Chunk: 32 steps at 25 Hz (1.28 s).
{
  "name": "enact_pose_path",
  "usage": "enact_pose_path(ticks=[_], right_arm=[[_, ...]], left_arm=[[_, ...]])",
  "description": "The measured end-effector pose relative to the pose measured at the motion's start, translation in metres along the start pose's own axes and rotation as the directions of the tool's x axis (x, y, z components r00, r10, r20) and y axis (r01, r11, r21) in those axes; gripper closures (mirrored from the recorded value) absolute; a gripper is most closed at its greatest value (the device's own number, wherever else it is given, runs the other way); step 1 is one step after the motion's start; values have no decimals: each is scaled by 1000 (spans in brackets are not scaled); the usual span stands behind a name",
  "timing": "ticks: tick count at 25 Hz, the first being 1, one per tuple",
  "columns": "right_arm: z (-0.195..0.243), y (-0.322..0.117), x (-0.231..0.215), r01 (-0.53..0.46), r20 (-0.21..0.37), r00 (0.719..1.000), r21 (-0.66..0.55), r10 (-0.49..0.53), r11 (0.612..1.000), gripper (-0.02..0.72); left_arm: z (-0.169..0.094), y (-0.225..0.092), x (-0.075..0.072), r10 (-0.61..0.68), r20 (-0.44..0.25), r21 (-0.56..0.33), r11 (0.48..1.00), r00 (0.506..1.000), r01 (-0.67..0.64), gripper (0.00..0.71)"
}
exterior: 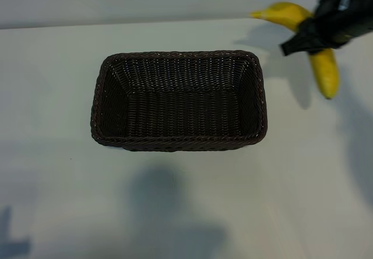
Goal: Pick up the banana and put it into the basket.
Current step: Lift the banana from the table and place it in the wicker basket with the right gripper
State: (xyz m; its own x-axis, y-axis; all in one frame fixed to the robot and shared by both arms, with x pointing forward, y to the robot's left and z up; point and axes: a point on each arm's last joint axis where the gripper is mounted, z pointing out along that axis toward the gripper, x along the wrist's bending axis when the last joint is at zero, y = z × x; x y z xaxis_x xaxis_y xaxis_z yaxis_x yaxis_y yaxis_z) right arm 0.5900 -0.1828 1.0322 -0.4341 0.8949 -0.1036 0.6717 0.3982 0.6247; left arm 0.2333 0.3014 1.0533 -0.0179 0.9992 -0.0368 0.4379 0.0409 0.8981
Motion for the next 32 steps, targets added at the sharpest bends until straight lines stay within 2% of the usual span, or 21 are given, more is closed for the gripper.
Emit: enact_pose_path(ticks=[5, 9, 16, 20, 27, 32], right_arm=[[-10, 33, 33, 105, -65, 992, -104, -112, 989, 278], [-3, 47, 53, 167, -139, 974, -110, -181, 980, 278], [20, 53, 86, 322, -265, 904, -91, -334, 942, 278], [33, 52, 97, 402, -290, 864, -92, -411, 911, 278], [54, 44, 103, 452, -318, 834, -76, -451, 889, 278], [61, 40, 117, 513, -332, 792, -92, -512, 853, 278]], left_arm=[[0, 0, 0, 0, 0, 0, 1000, 1000, 0, 203], [0, 0, 0, 0, 0, 0, 1000, 1000, 0, 203], [0, 0, 0, 0, 0, 0, 1000, 1000, 0, 203], [0, 0, 0, 0, 0, 0, 1000, 1000, 0, 203], [0, 0, 0, 0, 0, 0, 1000, 1000, 0, 204], [0, 0, 0, -1, 0, 0, 1000, 1000, 1, 204]])
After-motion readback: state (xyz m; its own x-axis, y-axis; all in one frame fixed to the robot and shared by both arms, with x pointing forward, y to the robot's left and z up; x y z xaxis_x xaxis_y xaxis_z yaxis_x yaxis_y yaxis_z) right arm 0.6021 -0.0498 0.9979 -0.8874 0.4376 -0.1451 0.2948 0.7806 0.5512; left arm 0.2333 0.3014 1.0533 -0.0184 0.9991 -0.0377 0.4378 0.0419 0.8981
